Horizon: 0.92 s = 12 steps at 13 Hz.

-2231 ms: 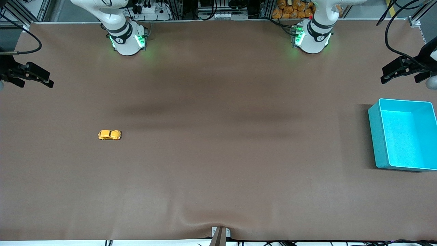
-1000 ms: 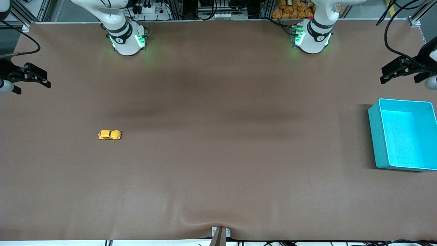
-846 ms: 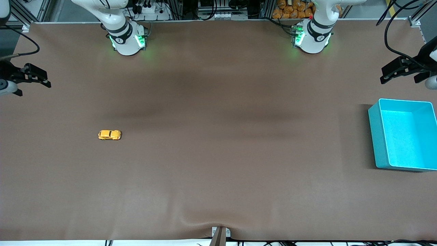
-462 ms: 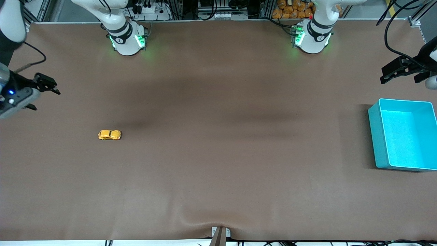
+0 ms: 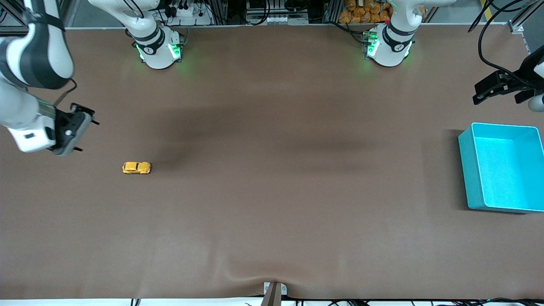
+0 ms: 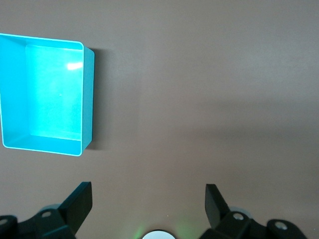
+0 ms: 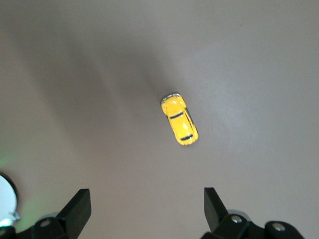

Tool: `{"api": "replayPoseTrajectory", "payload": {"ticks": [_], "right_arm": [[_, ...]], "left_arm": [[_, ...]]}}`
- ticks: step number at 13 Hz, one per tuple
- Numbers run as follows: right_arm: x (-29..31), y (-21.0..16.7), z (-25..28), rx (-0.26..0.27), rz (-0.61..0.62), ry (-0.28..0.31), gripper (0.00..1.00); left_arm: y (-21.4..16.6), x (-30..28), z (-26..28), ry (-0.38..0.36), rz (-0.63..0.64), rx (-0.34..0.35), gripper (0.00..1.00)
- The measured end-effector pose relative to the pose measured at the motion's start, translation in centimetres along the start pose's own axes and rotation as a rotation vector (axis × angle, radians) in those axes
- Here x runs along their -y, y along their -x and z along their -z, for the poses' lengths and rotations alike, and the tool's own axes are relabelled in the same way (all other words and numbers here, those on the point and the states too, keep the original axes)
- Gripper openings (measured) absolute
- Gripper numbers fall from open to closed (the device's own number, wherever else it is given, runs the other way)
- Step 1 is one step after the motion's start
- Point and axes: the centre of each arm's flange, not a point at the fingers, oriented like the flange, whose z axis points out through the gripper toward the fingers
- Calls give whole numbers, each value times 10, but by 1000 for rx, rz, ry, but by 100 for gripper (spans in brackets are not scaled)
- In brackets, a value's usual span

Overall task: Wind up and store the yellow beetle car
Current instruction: 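Reach the open right gripper over the yellow beetle car, then lower the right gripper onto the car and close on its body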

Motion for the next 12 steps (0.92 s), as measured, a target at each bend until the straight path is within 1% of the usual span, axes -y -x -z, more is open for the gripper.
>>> {"api": "replayPoseTrajectory", "payload": {"ticks": [2, 4, 5, 10, 11, 12], "right_arm": [[-7, 0, -37, -8, 141, 33, 100], [-18, 6, -74, -11, 260, 55, 96], [-23, 9, -87, -10, 285, 51, 93], [-26, -3, -129, -5, 334, 39, 92], [-25, -8, -138, -5, 346, 42, 88], [-23, -10, -149, -4, 363, 46, 87]], "left_arm": [[0, 0, -1, 0, 0, 2, 100], [0, 0, -1, 0, 1, 3, 100], [0, 0, -1, 0, 3, 3, 100], [0, 0, -1, 0, 5, 3, 100], [0, 1, -1, 0, 6, 3, 100], [0, 1, -1, 0, 7, 3, 100]]}}
